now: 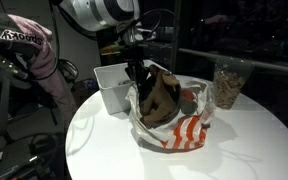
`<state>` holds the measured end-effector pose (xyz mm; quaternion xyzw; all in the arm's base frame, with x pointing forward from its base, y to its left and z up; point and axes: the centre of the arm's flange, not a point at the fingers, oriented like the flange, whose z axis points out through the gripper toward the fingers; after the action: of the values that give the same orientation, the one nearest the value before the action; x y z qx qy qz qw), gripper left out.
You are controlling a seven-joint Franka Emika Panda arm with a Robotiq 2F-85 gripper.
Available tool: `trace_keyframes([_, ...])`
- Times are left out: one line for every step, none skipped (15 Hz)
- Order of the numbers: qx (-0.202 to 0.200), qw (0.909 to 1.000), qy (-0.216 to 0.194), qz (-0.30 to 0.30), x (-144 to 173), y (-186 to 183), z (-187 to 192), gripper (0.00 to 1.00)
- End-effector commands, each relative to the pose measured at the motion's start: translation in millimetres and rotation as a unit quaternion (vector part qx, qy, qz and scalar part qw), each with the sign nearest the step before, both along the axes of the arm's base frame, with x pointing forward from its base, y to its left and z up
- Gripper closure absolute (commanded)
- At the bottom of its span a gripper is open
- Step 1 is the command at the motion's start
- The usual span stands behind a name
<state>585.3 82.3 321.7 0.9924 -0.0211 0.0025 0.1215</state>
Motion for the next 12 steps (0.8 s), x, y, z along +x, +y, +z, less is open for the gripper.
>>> trace_keyframes([0.047, 0.9953, 0.006, 0.085, -4, 7, 0, 0.99])
trace_keyframes([0.058, 0.9923, 0.012, 0.109, -6, 9, 1, 0.98])
trace_keyframes([0.068, 0.9887, 0.022, 0.132, -7, 9, 0, 0.98])
trace_keyframes([0.071, 0.9867, 0.036, 0.142, -5, 8, -3, 0.99])
trace_keyframes([0.074, 0.9846, 0.043, 0.152, -5, 7, -6, 0.99])
trace_keyframes([0.075, 0.9835, 0.048, 0.158, -4, 4, -9, 0.98])
trace_keyframes([0.073, 0.983, 0.048, 0.162, -3, 3, -11, 0.98])
trace_keyframes([0.072, 0.9831, 0.049, 0.161, -2, 2, -13, 0.71])
trace_keyframes([0.069, 0.9843, 0.049, 0.155, -1, 1, -14, 0.7])
trace_keyframes([0.068, 0.9848, 0.052, 0.151, -1, 1, -15, 0.63])
trace_keyframes([0.057, 0.9861, 0.05, 0.148, -1, 1, -17, 0.56])
trace_keyframes([0.058, 0.9862, 0.05, 0.147, 1, 1, -21, 0.48])
